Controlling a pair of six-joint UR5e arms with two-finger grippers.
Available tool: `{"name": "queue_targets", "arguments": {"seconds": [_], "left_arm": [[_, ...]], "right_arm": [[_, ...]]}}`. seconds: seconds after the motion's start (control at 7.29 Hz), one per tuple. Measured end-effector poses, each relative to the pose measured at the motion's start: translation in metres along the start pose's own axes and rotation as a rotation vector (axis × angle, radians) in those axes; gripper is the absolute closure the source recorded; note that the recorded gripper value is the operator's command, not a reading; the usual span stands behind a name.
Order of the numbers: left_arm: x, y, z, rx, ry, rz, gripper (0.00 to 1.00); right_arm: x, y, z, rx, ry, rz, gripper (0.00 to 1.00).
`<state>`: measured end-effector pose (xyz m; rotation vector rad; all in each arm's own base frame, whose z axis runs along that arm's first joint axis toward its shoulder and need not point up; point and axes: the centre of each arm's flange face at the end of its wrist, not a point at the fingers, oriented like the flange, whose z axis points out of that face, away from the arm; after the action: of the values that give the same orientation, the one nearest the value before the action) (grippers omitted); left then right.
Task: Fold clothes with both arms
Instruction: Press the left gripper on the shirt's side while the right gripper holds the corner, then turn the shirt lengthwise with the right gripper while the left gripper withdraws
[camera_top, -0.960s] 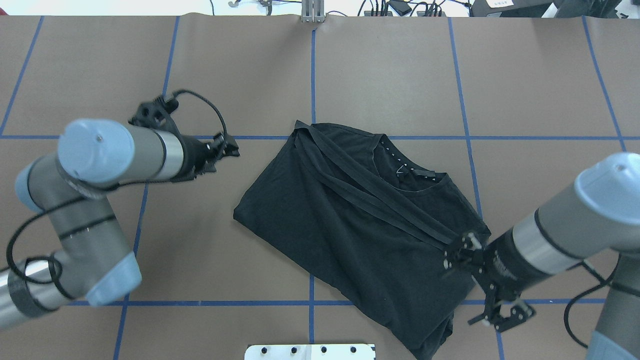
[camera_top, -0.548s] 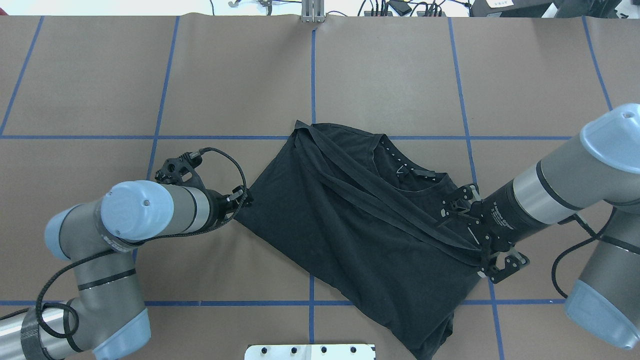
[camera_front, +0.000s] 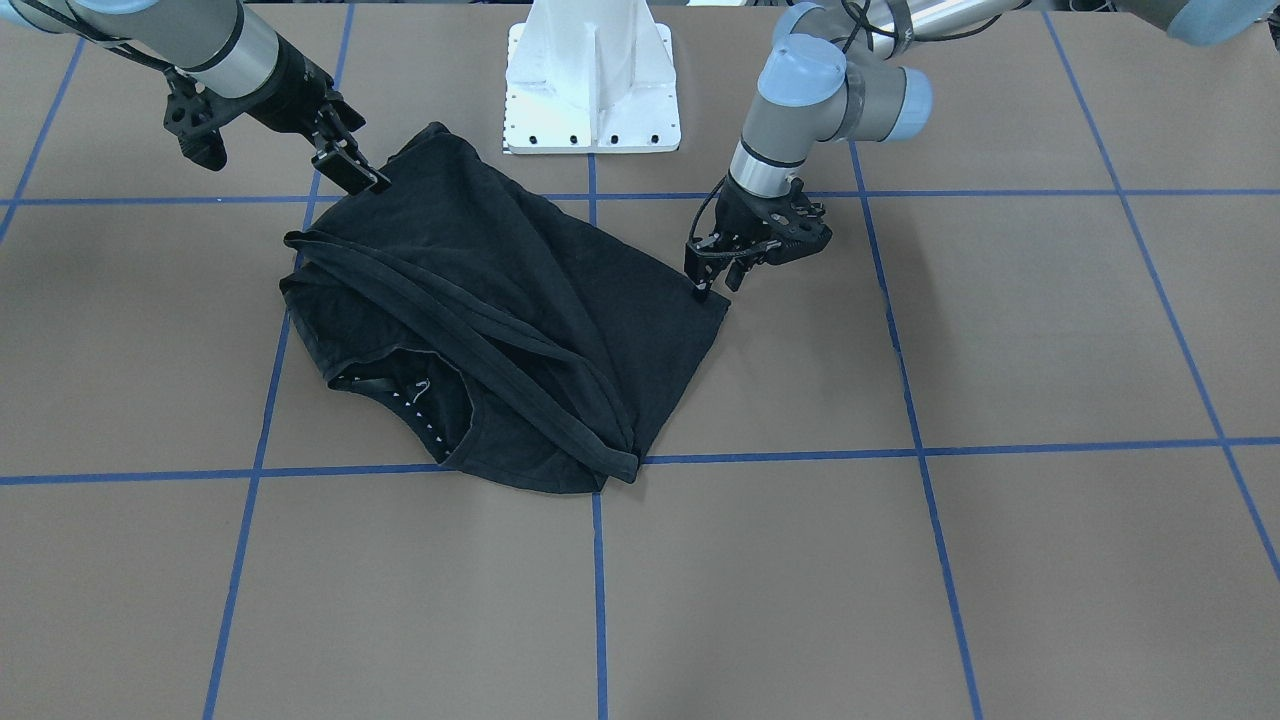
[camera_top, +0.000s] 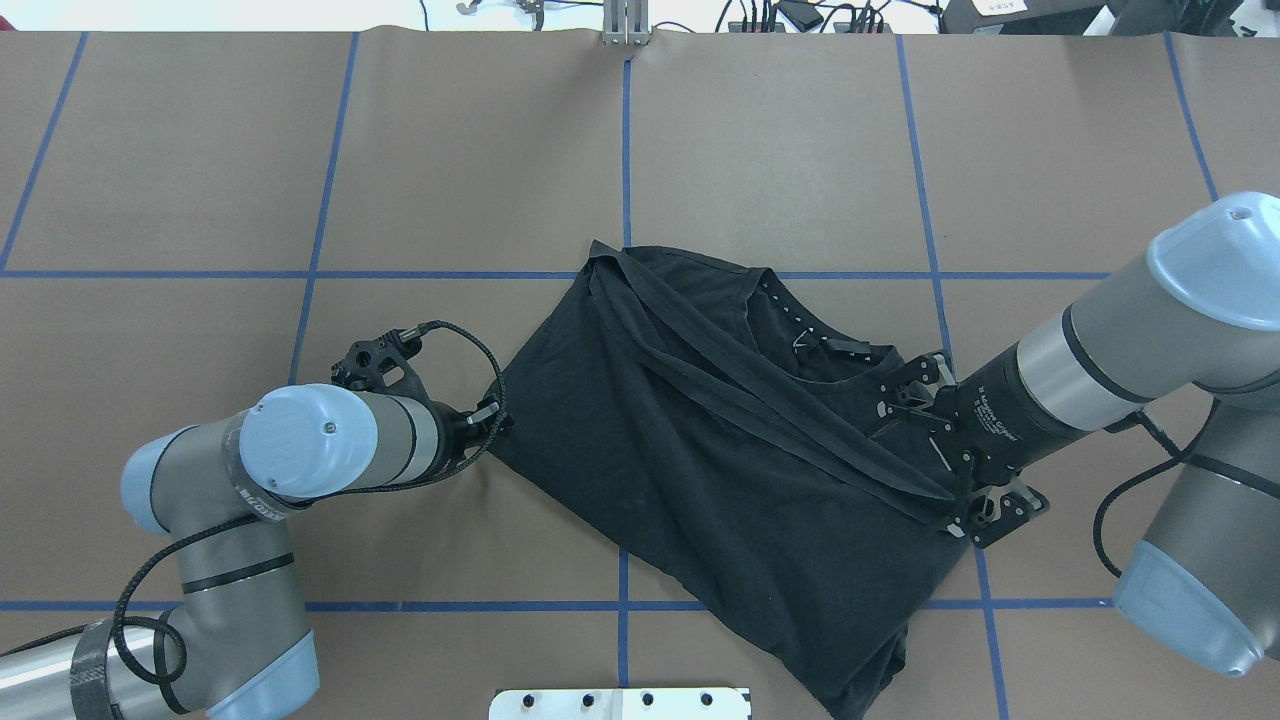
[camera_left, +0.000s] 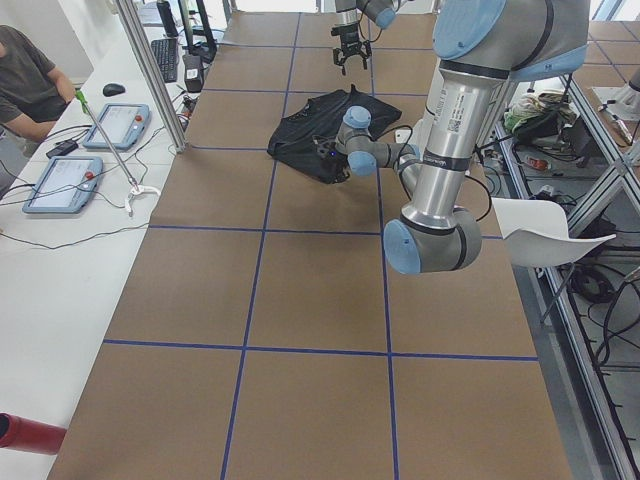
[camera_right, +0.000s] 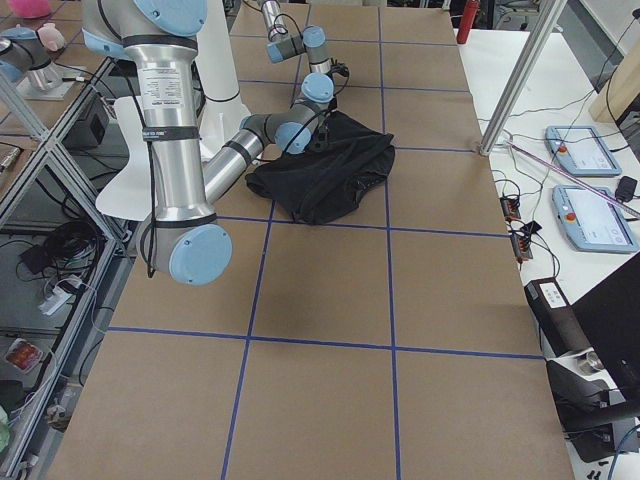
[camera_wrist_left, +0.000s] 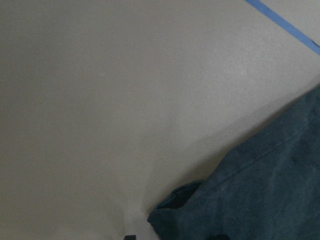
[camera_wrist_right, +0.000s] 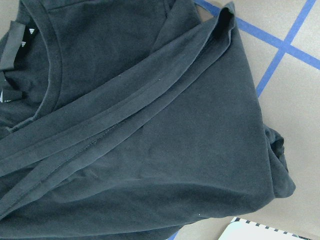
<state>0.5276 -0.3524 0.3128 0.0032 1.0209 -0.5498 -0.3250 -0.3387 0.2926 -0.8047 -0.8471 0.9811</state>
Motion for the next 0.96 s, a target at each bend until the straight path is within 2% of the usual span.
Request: {"name": "queue_targets", "arguments": {"seconds": [0.41,0.55,0.96], "left_arm": [[0.003,-0.002,0.001,0.004,0.002,0.000,1.00],[0.007,-0.012,-0.005,0.015,0.017,0.005,1.00],[0.021,-0.091,-0.034,0.117,0.071,0.130,1.00]], "right_arm": [[0.000,-0.002,0.000,0.003,0.000,0.003,0.00],[0.000,-0.002,0.001,0.003,0.001,0.004,0.00],[0.000,-0.001,0.000,0.001,0.000,0.003,0.00]]}}
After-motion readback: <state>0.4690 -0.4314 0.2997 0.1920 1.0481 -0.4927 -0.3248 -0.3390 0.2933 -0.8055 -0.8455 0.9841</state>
